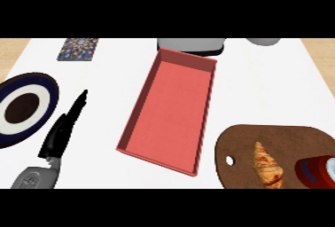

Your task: Pick the can from the cutting board and place it in the cardboard box

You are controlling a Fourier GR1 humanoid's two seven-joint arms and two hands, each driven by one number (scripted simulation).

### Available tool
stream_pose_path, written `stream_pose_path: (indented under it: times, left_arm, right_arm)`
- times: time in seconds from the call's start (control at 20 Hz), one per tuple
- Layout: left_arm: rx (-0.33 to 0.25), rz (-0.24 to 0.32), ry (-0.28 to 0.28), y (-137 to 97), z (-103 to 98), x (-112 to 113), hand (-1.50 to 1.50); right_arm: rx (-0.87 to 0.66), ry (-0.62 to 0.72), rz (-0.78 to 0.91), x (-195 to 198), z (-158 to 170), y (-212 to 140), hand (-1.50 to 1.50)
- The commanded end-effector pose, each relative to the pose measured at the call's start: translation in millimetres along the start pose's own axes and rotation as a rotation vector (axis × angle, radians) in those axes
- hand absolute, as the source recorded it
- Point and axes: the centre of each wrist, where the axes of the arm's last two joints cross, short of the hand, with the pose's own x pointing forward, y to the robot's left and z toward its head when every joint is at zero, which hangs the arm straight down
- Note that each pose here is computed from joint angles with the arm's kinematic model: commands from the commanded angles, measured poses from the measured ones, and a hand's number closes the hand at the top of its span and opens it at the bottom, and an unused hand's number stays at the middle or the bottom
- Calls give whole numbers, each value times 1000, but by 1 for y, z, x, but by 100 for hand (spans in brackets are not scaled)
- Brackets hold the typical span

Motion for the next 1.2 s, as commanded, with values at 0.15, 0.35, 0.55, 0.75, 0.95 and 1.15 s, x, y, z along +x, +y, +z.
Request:
stream_pose_path:
  times: [0.15,0.35,0.55,0.75,0.95,1.15]
  left_arm:
    - [7,10,-1,18,-3,-14,0]
    - [-8,-1,11,3,-5,-7,0]
    - [-15,5,-4,-7,-6,-10,0]
    - [-4,3,6,4,-7,-15,0]
    - [-5,1,-6,0,-11,7,0]
    - [-14,-2,-1,10,-9,13,0]
  right_arm:
    - [16,-5,-5,6,-28,24,-150]
    - [18,-16,-21,0,-23,32,-150]
    - [-55,-36,129,1,-29,29,150]
    - [-142,-103,156,-13,-13,32,150]
    - [-236,-110,160,1,-26,38,150]
    - [-319,-86,163,-6,-34,18,150]
